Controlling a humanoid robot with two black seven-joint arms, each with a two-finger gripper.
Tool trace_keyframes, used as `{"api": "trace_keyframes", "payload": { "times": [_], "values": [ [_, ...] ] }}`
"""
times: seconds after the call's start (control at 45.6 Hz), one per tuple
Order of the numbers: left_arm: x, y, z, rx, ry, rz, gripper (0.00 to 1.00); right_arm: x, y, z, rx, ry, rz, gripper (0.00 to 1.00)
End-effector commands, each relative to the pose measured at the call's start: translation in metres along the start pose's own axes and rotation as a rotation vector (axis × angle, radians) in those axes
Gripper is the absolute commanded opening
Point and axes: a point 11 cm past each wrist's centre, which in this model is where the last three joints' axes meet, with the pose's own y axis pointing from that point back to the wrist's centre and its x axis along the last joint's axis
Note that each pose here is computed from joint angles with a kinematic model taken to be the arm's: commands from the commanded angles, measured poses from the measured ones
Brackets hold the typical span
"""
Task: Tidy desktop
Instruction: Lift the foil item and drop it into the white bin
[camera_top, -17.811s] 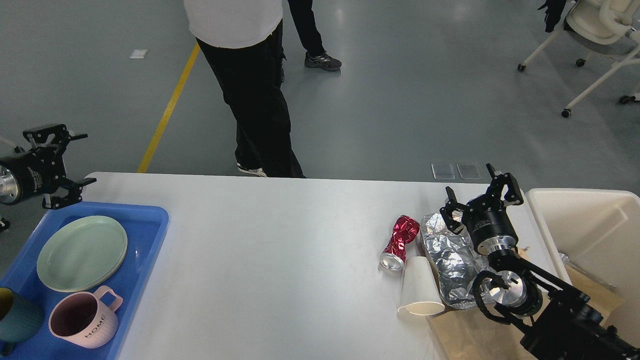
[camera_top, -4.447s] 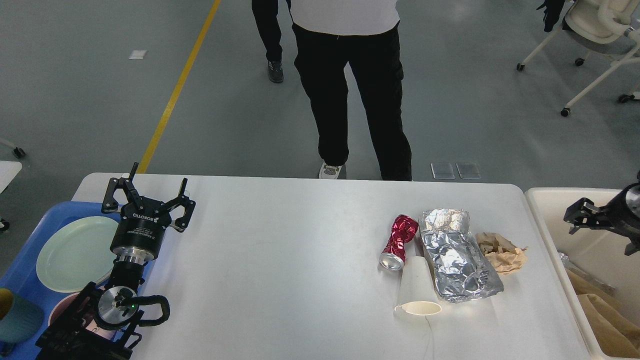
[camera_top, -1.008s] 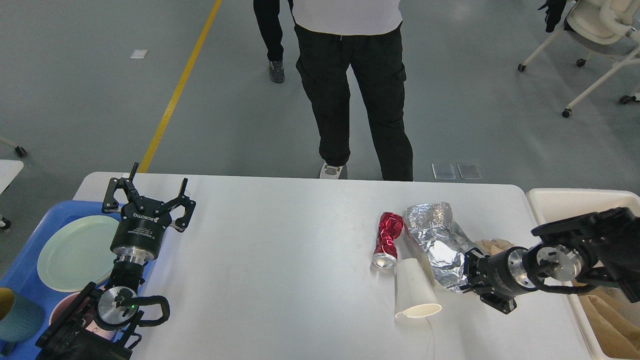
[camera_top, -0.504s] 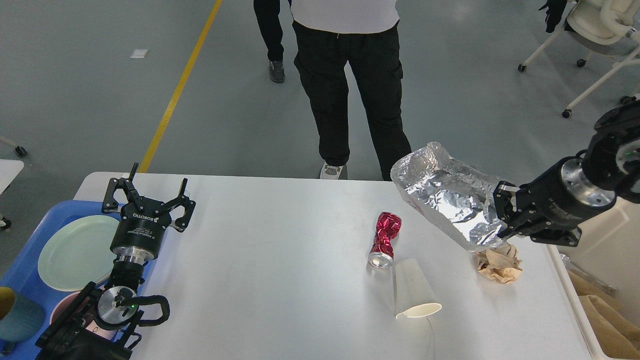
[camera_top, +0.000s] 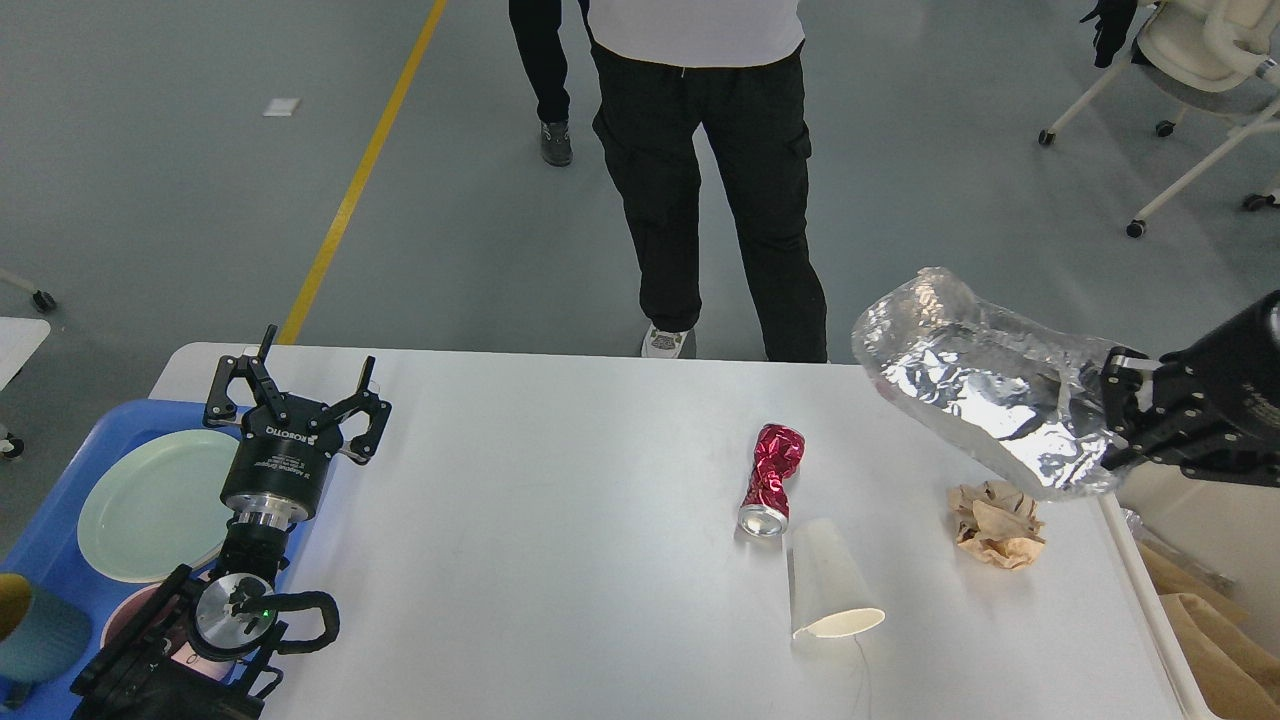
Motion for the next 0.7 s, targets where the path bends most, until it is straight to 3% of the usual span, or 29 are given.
{"api": "trace_keyframes", "payload": {
  "times": [0.0,0.219,0.482,0.591,0.679],
  "values": [
    [0.000,0.000,0.000,0.001,0.000,-0.001,0.96,0.034,-0.032,0.071,-0.073,-0.174,0.081,0.00],
    [0.000,0.001,0.000,0.001,0.000,0.000,0.96,0.079,-0.069,0.171,-0.182,-0.329,0.224,0.00],
    [0.000,0.001,0.000,0.001,0.000,0.002,0.96,0.081,-0.145,0.231,-0.240,-0.398,0.313,0.00],
    [0.001,0.001,0.000,0.001,0.000,0.003,0.96,0.078,-0.197,0.226,-0.271,-0.325,0.385,0.00],
    [0.000,0.001,0.000,0.001,0.000,0.002,0.96,0.075,-0.216,0.237,-0.296,-0.308,0.460,0.00]
  ]
}}
